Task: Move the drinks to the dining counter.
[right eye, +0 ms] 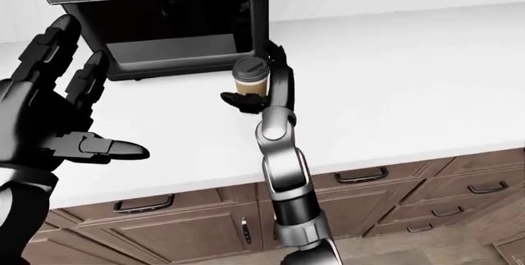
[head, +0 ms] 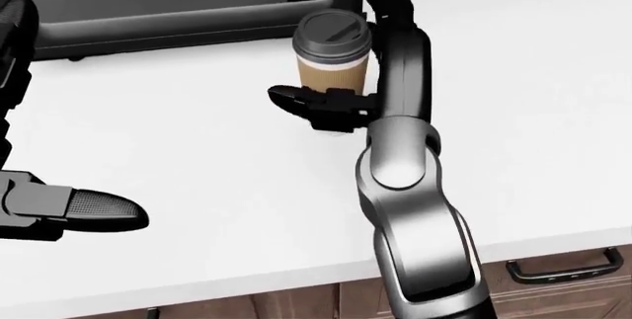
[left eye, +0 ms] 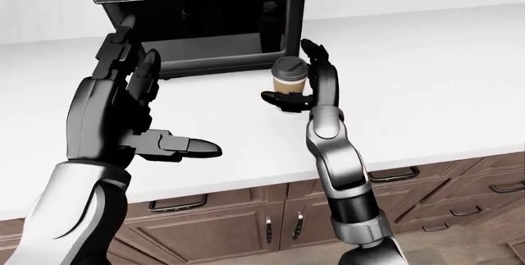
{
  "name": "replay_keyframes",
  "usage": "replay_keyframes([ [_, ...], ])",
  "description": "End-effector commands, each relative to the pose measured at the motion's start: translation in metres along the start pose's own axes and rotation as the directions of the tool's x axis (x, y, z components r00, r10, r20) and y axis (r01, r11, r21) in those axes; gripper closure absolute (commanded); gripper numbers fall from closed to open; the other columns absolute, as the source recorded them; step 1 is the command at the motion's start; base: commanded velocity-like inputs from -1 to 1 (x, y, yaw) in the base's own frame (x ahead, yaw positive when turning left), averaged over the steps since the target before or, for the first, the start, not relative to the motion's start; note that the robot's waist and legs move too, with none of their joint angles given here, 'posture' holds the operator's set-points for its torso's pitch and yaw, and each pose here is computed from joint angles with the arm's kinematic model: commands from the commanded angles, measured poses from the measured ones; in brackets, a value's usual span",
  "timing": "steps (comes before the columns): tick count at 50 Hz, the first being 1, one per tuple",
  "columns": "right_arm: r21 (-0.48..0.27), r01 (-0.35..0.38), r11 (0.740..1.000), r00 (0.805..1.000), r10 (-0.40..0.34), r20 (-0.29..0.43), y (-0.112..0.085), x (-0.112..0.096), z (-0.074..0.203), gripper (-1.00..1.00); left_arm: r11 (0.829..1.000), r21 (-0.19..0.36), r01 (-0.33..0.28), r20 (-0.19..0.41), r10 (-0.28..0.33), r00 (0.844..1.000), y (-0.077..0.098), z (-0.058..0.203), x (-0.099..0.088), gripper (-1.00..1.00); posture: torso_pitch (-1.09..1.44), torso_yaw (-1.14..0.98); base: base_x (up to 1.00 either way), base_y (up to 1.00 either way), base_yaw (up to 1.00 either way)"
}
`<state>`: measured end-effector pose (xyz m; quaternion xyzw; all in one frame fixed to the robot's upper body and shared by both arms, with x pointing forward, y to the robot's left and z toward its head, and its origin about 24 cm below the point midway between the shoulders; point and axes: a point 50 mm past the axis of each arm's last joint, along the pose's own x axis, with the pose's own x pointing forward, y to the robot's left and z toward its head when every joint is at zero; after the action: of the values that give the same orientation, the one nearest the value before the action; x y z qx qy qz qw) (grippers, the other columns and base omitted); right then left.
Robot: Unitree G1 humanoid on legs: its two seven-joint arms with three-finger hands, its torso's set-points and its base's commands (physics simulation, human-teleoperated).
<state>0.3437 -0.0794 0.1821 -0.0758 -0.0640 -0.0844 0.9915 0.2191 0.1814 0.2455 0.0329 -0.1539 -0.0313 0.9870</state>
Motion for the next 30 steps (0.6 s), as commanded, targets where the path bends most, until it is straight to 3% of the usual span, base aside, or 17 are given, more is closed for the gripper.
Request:
replay_keyframes([
  [1,0.027,0.001,1.0,0.995,-0.004,0.1,0.0,0.0,0.022,-0.3,1.0,0.013,-0.006,0.071,0.005,0.997,0.0,0.011,-0.001,-1.0,0.0,0.0,0.0,0.0,0.0],
  [7,0.023,-0.004,1.0,0.995,0.001,0.1,0.001,-0.001,0.021,0.06,1.0,0.014,-0.006,0.071,0.005,0.997,0.0,0.011,-0.002,-1.0,0.0,0.0,0.0,0.0,0.0],
  [11,0.018,-0.005,1.0,0.996,0.003,0.089,-0.001,0.001,0.016,0.19,1.0,0.014,-0.005,0.071,0.004,0.997,0.0,0.011,-0.002,-1.0,0.0,0.0,0.0,0.0,0.0],
  [17,0.014,0.001,1.0,0.996,-0.002,0.091,-0.005,-0.002,0.019,1.0,1.0,0.014,-0.003,0.07,0.002,0.998,-0.001,0.013,-0.003,-1.0,0.0,0.0,0.0,0.0,0.0],
  [30,0.019,-0.023,1.0,0.99,0.021,0.136,-0.032,-0.022,0.062,1.0,1.0,0.018,0.001,0.075,-0.002,0.997,-0.002,0.016,-0.002,-1.0,0.0,0.0,0.0,0.0,0.0],
])
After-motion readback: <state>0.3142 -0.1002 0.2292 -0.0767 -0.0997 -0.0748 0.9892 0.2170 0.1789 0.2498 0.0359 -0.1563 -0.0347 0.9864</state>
